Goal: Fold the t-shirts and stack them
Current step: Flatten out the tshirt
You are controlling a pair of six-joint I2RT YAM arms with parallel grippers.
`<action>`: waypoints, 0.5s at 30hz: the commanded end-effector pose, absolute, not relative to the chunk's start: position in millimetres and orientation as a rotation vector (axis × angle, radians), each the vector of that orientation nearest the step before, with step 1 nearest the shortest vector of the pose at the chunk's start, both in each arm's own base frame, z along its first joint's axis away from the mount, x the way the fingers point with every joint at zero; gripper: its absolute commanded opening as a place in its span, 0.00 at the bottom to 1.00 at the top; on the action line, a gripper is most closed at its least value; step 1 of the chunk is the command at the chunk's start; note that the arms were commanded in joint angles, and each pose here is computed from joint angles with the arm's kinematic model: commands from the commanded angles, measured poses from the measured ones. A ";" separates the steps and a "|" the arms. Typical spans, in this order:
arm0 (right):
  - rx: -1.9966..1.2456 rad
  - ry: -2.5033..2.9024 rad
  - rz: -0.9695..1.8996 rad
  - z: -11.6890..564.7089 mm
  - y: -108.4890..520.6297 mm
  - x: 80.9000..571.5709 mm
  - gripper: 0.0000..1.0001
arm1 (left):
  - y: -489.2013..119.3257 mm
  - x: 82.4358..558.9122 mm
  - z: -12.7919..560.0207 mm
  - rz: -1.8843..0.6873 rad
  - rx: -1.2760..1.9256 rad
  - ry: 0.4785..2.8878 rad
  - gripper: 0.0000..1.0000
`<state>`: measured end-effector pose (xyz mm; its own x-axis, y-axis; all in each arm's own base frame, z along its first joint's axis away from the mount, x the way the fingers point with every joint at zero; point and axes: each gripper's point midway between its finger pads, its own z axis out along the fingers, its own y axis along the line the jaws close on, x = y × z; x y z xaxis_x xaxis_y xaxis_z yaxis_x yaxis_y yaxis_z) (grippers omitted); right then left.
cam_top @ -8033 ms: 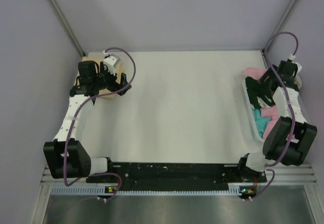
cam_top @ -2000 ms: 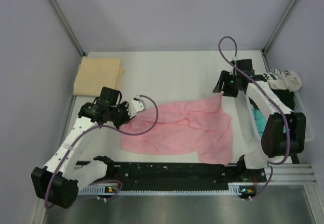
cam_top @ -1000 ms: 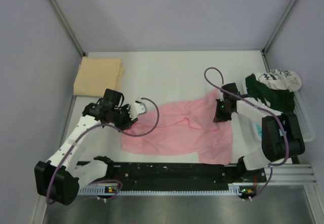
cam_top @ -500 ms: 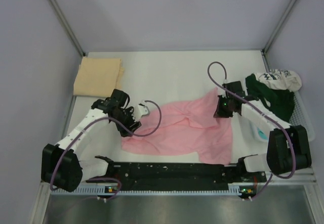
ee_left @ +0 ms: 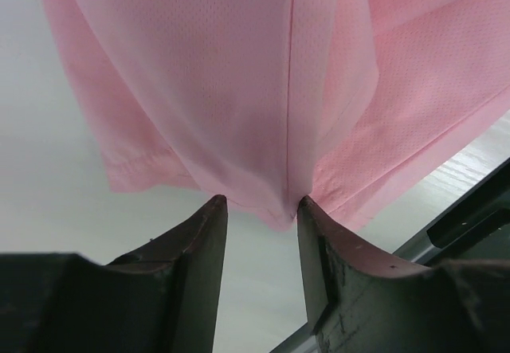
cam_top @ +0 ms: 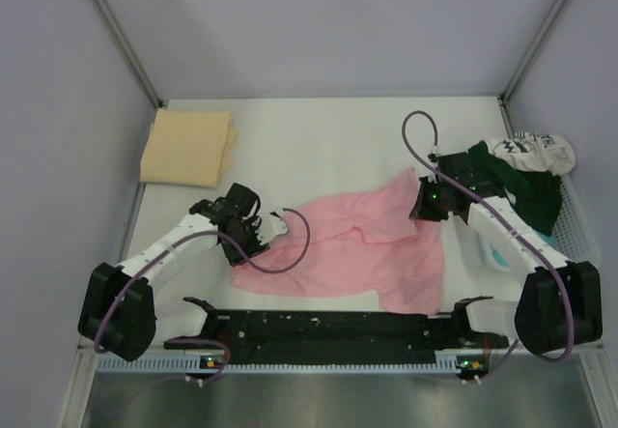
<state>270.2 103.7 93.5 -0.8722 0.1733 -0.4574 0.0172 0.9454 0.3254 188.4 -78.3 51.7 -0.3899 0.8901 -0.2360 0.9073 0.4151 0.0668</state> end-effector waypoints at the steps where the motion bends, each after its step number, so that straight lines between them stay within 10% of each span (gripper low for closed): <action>1: 0.089 2.513 0.433 123.1 106.9 281.9 0.00 | -74.9 192.9 44.5 -0.062 1.564 2.433 0.44; 6: 0.087 2.507 0.419 125.1 105.0 282.6 0.00 | -85.0 185.9 40.1 -0.169 1.584 2.423 0.43; 11: 0.074 2.481 0.415 137.5 104.1 283.8 0.00 | -78.8 194.9 48.7 -0.098 1.538 2.436 0.00; 15: 0.016 2.369 0.517 186.5 116.3 288.0 0.00 | -67.8 211.1 92.0 0.029 1.422 2.412 0.00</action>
